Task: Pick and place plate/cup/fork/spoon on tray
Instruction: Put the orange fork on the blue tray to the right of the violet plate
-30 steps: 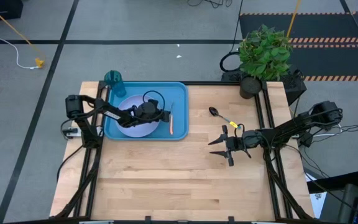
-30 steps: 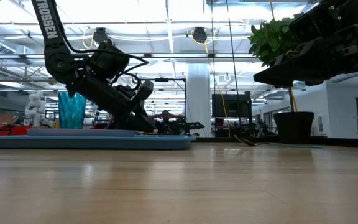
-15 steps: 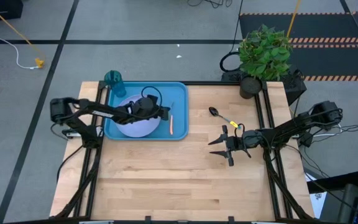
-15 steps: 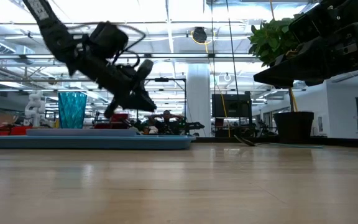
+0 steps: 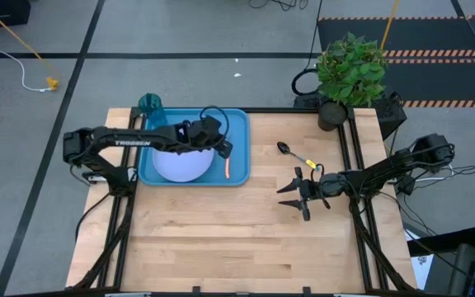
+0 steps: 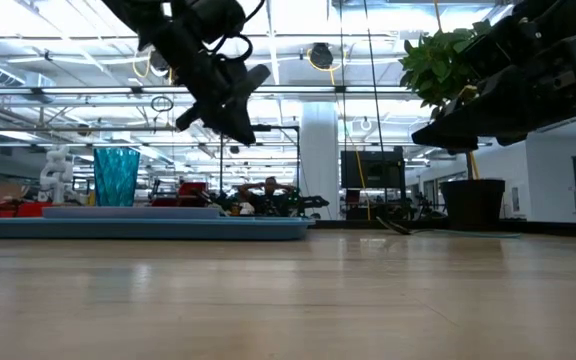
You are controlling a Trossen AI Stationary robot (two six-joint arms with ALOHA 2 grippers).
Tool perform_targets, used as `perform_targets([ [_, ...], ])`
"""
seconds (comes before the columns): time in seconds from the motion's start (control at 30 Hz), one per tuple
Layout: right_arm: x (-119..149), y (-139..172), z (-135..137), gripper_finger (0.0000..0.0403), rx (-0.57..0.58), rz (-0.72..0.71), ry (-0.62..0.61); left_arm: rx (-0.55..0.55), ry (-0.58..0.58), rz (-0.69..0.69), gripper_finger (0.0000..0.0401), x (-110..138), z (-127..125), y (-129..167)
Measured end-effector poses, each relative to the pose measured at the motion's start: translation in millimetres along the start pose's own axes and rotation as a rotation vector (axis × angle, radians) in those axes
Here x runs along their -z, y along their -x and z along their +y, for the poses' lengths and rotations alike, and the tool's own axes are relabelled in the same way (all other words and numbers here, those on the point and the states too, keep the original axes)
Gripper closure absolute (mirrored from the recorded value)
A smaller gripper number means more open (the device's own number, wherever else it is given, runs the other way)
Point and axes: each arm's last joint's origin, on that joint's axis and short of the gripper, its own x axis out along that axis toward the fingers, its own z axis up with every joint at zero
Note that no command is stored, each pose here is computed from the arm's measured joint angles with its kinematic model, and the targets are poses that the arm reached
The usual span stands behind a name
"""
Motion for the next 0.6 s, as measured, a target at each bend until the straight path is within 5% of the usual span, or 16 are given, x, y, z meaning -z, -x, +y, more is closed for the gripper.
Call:
perform_targets([
  [0.3,-2,0,0,0.0232,-0.002,-0.018,-0.087,-0.021,0.051,0.007,0.0354,-6,11,-3],
  [0.6,-2,0,0,0.0232,-0.001,-0.018,-0.109,-0.107,0.044,0.155,0.0354,-25,19,-10],
])
